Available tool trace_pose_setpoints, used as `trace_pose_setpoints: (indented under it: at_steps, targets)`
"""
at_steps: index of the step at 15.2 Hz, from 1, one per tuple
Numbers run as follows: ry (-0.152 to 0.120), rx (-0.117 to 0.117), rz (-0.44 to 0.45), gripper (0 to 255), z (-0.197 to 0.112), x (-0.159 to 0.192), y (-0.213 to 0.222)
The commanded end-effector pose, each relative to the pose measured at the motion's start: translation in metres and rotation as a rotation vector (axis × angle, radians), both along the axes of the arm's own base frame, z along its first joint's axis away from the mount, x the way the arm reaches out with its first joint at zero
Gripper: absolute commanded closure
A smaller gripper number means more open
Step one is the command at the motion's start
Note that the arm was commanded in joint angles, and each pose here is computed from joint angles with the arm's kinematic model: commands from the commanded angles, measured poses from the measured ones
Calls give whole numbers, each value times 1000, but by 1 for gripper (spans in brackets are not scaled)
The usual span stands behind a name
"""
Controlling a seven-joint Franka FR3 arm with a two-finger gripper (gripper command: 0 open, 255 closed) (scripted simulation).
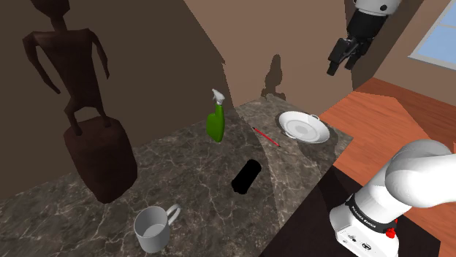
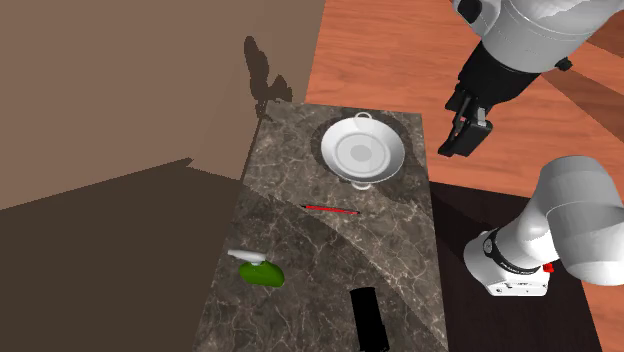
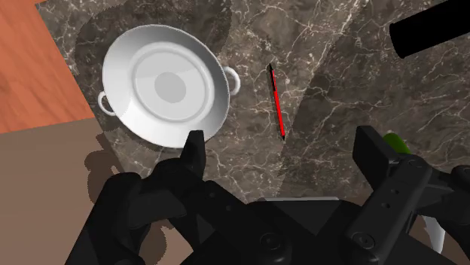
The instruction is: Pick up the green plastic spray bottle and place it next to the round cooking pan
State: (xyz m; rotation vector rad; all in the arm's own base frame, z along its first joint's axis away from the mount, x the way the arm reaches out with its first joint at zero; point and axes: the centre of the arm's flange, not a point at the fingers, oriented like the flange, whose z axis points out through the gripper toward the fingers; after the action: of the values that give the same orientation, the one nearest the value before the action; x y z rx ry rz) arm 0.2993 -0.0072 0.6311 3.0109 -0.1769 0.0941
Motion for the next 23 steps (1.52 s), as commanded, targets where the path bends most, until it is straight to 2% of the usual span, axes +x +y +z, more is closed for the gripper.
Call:
trace_pose_setpoints:
  at_steps: [1, 23]
  targets:
    - [0, 0, 0, 0, 0, 0, 0]
    - [62, 92, 50, 0, -121, 225, 137]
